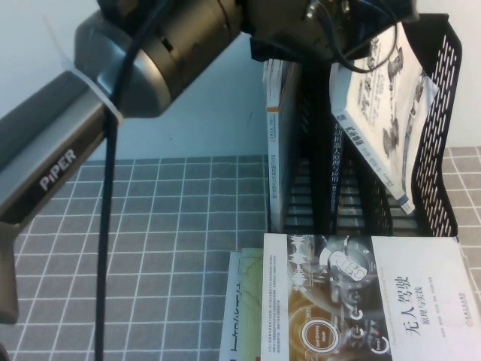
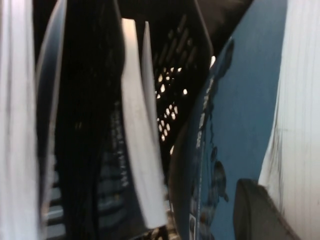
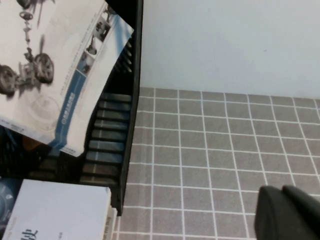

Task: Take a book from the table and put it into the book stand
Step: Place the book on the book shelf

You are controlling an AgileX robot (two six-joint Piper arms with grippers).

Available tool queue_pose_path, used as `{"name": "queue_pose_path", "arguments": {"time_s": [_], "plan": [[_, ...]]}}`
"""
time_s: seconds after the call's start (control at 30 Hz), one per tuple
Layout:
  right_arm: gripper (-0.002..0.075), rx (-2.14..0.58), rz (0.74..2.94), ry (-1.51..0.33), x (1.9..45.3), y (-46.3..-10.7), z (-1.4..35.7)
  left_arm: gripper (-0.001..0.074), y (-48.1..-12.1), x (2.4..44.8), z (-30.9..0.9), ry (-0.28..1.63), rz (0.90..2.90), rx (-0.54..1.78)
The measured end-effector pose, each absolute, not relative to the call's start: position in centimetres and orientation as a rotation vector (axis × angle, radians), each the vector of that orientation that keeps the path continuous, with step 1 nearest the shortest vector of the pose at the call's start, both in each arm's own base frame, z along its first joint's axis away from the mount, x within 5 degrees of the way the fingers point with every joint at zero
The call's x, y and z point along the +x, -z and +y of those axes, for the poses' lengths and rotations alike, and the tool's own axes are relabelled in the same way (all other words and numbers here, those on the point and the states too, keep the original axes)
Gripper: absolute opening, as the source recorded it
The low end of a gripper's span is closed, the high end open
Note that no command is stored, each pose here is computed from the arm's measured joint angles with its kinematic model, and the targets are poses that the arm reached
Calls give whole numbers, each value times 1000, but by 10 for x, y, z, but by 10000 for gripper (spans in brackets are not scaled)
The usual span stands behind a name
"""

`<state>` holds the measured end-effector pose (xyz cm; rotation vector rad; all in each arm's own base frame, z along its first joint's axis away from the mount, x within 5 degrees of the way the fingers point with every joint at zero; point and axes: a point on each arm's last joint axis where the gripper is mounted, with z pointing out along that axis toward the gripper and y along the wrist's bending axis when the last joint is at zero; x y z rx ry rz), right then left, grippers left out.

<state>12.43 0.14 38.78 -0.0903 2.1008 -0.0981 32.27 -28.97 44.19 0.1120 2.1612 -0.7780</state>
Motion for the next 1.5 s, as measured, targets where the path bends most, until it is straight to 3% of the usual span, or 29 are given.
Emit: {"name": "queue_pose_path", "arguments": {"time_s": [0.43, 0.9, 1.5], "plan": [[-4, -113, 2098, -3, 124, -388, 9, 118, -421, 330, -315, 733, 2109, -48], [-4, -142, 2096, 14, 124, -388, 9, 118, -413, 307, -343, 605, 2088, 65], [-4, -201, 2103, 3, 124, -387, 12, 137, -393, 323, -351, 590, 2067, 58]]}}
